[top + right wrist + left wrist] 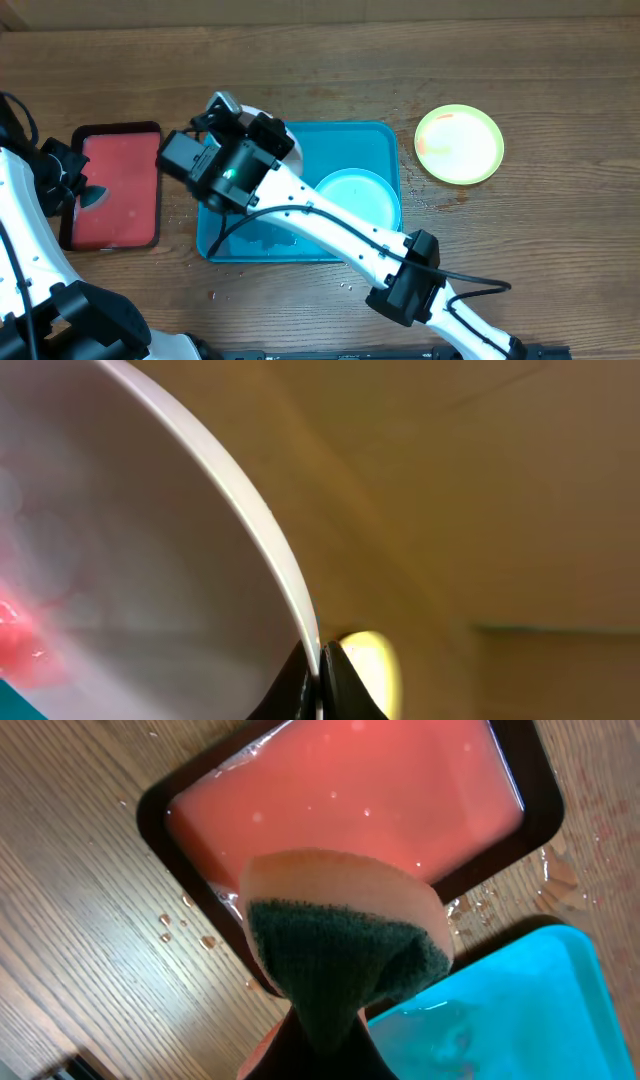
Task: Clean dirty plates on tray and stack at the side
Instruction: 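Lift the white plate with the right gripper and stack it on the yellow plate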
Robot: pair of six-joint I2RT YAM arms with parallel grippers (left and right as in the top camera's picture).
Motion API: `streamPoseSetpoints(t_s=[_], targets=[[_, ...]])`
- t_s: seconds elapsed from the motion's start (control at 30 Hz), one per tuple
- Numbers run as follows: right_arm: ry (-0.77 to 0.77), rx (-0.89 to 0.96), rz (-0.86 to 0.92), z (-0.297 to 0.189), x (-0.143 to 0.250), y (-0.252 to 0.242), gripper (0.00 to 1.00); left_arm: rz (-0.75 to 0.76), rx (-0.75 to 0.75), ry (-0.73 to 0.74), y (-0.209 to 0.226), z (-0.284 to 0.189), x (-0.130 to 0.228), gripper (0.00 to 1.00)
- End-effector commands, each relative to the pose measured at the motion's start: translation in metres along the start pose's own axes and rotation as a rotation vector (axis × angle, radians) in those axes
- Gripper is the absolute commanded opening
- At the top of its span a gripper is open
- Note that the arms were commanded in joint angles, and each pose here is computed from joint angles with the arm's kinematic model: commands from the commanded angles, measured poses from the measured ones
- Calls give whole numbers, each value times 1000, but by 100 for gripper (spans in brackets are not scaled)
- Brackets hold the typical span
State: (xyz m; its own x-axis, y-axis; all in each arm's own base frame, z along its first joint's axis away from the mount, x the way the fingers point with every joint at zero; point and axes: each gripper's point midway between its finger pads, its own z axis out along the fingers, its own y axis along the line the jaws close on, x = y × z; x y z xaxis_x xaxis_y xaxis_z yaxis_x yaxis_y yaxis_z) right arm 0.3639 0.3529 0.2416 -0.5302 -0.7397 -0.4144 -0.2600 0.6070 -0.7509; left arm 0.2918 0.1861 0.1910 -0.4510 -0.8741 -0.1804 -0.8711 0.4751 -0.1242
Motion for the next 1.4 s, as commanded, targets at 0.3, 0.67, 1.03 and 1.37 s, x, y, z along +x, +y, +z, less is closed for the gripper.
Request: streamPoseSetpoints(t_s=[0.3, 0.67, 1.03, 1.37], targets=[[-53, 212, -8, -10, -11, -47, 4, -12, 40, 11, -8, -3, 3, 4], [326, -606, 350, 78, 39, 24, 4, -11, 39, 13, -8, -3, 3, 5], [717, -958, 931, 181, 158, -102, 4, -11, 40, 9, -9, -3, 2, 4], [879, -884, 1070, 219, 255, -142, 4, -8, 33, -1, -7, -3, 0, 4]])
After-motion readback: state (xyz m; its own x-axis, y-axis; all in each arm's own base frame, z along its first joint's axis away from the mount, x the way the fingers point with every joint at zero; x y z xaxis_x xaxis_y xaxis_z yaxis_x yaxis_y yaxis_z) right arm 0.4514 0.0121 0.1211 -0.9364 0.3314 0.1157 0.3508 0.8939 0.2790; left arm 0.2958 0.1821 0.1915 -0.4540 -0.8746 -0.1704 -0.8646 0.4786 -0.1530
